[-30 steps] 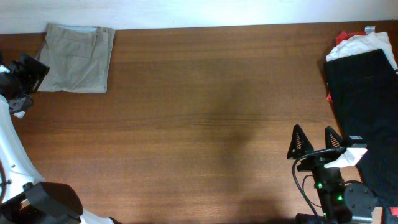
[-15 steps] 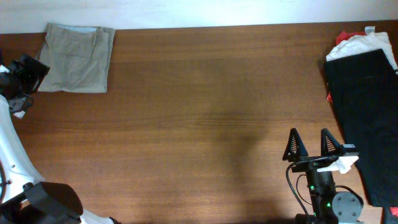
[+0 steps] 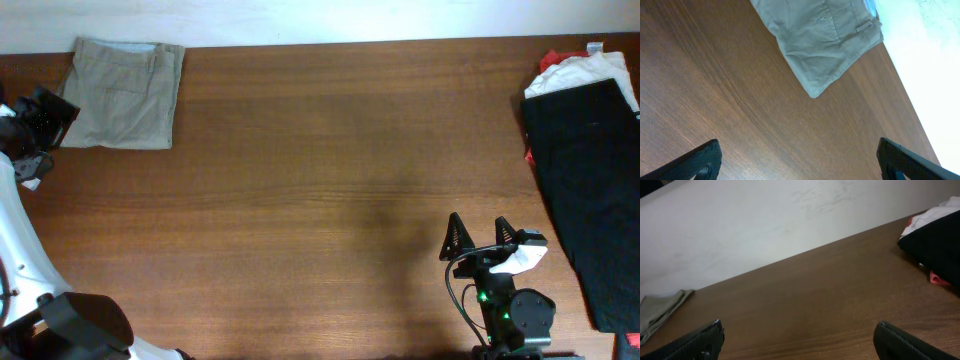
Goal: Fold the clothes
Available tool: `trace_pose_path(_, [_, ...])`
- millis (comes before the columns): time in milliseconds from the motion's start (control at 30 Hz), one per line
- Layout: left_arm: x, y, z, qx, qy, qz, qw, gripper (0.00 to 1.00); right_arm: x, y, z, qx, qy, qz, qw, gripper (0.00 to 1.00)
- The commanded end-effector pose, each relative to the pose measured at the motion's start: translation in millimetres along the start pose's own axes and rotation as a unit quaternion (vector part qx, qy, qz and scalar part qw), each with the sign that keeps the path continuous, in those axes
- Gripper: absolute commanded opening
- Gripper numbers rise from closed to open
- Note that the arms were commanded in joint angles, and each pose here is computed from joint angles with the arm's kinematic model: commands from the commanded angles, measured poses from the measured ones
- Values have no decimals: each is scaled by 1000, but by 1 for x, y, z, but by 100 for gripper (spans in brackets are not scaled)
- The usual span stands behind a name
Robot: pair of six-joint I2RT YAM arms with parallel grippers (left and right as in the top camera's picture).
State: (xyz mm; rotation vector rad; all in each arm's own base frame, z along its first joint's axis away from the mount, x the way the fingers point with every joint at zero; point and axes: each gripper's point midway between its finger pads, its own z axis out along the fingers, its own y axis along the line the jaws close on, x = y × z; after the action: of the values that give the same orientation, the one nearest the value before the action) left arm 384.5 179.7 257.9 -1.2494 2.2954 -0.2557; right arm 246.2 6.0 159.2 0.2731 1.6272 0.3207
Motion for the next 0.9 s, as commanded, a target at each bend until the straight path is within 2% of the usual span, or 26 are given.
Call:
trace_pose_path(0, [-2, 1, -3, -1, -6, 7, 1000, 99, 2, -2, 0, 6, 0, 5, 1000, 99])
trace_pose_path(667, [-2, 1, -4, 0, -6, 7, 1000, 99, 2, -2, 0, 7, 0, 5, 1000, 99])
trace_pose_path(767, [19, 1, -26, -6, 6, 14, 1000, 99, 2, -2, 0, 7, 0, 5, 1000, 99])
trace_pose_path(867, [36, 8, -45, -54, -26, 45, 997, 99, 2, -2, 0, 7, 0, 5, 1000, 99])
